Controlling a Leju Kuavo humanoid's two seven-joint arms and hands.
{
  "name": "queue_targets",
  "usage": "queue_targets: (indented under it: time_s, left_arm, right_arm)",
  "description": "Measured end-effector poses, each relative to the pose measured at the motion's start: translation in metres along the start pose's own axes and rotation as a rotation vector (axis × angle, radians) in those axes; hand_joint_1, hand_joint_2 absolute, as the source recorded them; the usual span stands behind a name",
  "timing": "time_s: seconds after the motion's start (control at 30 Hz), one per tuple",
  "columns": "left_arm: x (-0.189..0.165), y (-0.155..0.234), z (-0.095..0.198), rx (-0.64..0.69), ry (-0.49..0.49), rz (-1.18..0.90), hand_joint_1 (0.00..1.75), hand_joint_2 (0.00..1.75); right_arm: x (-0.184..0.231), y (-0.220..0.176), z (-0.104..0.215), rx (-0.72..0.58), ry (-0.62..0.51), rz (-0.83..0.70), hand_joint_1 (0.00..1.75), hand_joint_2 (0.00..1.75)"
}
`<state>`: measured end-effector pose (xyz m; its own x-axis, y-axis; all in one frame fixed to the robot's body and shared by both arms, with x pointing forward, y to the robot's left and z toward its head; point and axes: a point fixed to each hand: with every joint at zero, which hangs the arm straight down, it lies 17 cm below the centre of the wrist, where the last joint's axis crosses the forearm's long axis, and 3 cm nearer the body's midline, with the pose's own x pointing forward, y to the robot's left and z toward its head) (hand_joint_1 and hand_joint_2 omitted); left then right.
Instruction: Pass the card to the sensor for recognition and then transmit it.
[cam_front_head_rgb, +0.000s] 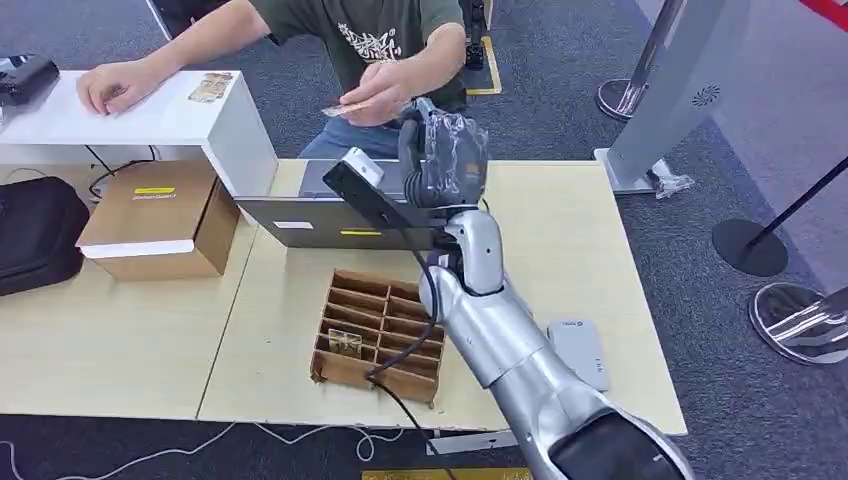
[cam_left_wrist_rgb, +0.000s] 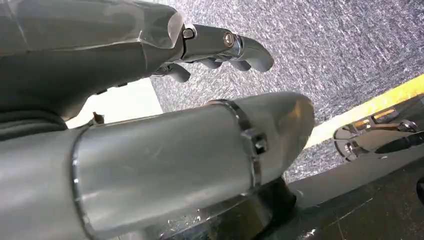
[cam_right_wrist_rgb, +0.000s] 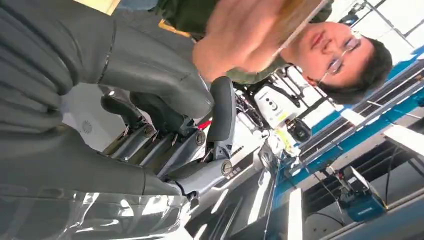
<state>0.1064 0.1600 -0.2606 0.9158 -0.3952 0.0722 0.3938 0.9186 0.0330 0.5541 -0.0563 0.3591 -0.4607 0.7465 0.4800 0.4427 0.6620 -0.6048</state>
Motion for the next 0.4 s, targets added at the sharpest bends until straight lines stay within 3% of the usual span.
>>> queue_targets:
  time_s: [0.03,0.07,0.4]
  left_arm:
    - [0.000,0.000,0.000,0.000,-0.001,-0.002,0.00,0.00]
    - [0.001,0.000,0.000,-0.001,-0.001,-0.007,0.00,0.00]
    - [0.001,0.000,0.000,0.000,0.001,-0.022,0.00,0.00]
  right_arm:
    - [-0.002,0.000,0.000,0.000,0.005,0.002,0.63,1.75]
    - [-0.005,0.000,0.000,0.001,0.011,0.005,0.00,1.75]
    - [-0.017,0.005,0.003,0.019,0.030,0.035,0.00,1.75]
